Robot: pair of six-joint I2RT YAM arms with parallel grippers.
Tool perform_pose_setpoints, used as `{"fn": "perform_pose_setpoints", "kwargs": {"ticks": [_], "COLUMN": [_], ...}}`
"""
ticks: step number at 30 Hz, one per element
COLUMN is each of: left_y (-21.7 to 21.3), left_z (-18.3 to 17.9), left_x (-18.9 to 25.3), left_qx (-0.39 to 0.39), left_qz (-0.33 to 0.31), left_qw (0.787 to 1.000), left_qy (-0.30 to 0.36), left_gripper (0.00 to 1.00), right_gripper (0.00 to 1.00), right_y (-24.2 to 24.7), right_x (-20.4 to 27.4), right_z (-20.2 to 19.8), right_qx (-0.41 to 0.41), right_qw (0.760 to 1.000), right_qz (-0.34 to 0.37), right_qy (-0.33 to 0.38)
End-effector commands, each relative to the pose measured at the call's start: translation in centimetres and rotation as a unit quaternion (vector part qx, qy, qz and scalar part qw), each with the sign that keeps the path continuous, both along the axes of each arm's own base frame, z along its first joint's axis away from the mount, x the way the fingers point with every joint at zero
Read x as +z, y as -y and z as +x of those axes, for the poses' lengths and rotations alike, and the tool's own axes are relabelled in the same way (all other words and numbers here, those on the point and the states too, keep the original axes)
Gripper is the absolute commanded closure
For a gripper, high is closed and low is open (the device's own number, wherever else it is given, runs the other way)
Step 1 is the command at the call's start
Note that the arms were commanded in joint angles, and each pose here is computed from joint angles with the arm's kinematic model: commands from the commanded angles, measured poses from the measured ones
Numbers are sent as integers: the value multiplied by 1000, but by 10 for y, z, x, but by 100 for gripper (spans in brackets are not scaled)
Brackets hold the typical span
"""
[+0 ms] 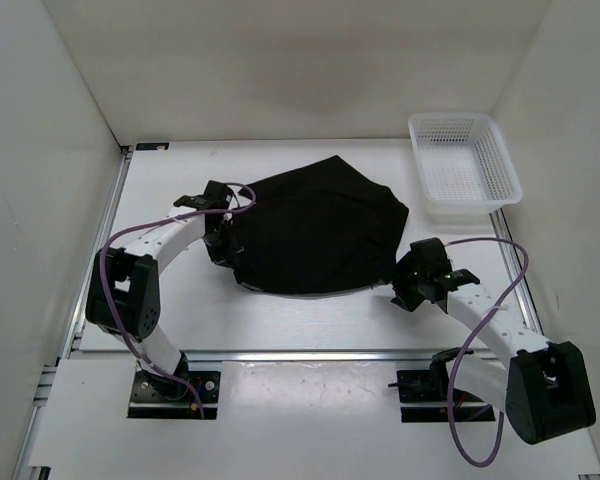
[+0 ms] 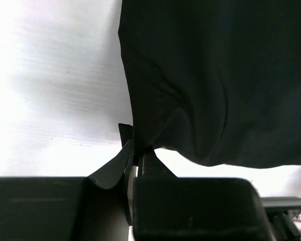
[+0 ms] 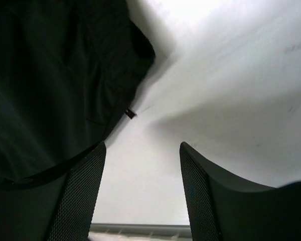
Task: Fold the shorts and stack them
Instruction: Flatten the shorts out
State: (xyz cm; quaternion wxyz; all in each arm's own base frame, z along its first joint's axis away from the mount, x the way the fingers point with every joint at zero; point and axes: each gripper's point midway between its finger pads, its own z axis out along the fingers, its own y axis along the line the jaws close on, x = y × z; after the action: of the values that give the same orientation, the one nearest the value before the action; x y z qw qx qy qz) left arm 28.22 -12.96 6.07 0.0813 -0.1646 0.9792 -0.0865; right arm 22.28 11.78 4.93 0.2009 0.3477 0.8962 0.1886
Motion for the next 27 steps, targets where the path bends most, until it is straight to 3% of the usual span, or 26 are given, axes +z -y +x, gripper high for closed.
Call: {"fn": "perform_pose_setpoints", "kwargs": {"ticks": [1, 8, 13, 16, 17, 18, 19, 22, 24, 27], "left_y": [-2, -4, -16, -19, -20, -18, -16, -18, -20, -23], "left_z": [23, 23, 18, 15, 15, 14, 13, 7, 1, -5], "left_x": [31, 25, 25, 24, 24, 24, 25, 13, 7, 7], "left_qx": [11, 12, 15, 6, 2, -4, -5, -2, 3, 10], "left_qz": [2, 10, 40, 49, 51, 47, 42, 47, 49, 52], "left_qw": [998, 998, 998, 997, 997, 998, 998, 998, 999, 998], "left_qy": [67, 59, 56, 52, 52, 51, 50, 30, 20, 19], "left_gripper": [90, 90, 90, 90, 90, 81, 78, 80, 90, 90], "right_gripper": [34, 35, 38, 56, 80, 91, 100, 100, 100, 100], "right_y": [-16, -1, -6, -5, -5, -5, -5, -5, -5, -4], "right_x": [4, -8, -8, -15, -15, -17, -20, -17, -14, -10], "right_z": [-2, 27, 56, 67, 69, 68, 67, 68, 67, 65], "right_qx": [-21, -15, -16, -23, -23, -17, -17, -17, -17, -13], "right_qw": [998, 1000, 999, 999, 999, 999, 999, 999, 999, 999], "right_qz": [65, -10, -6, -20, -21, -27, -29, -27, -26, -28], "right_qy": [-1, 11, 31, 25, 24, 18, 12, 17, 19, 23]}}
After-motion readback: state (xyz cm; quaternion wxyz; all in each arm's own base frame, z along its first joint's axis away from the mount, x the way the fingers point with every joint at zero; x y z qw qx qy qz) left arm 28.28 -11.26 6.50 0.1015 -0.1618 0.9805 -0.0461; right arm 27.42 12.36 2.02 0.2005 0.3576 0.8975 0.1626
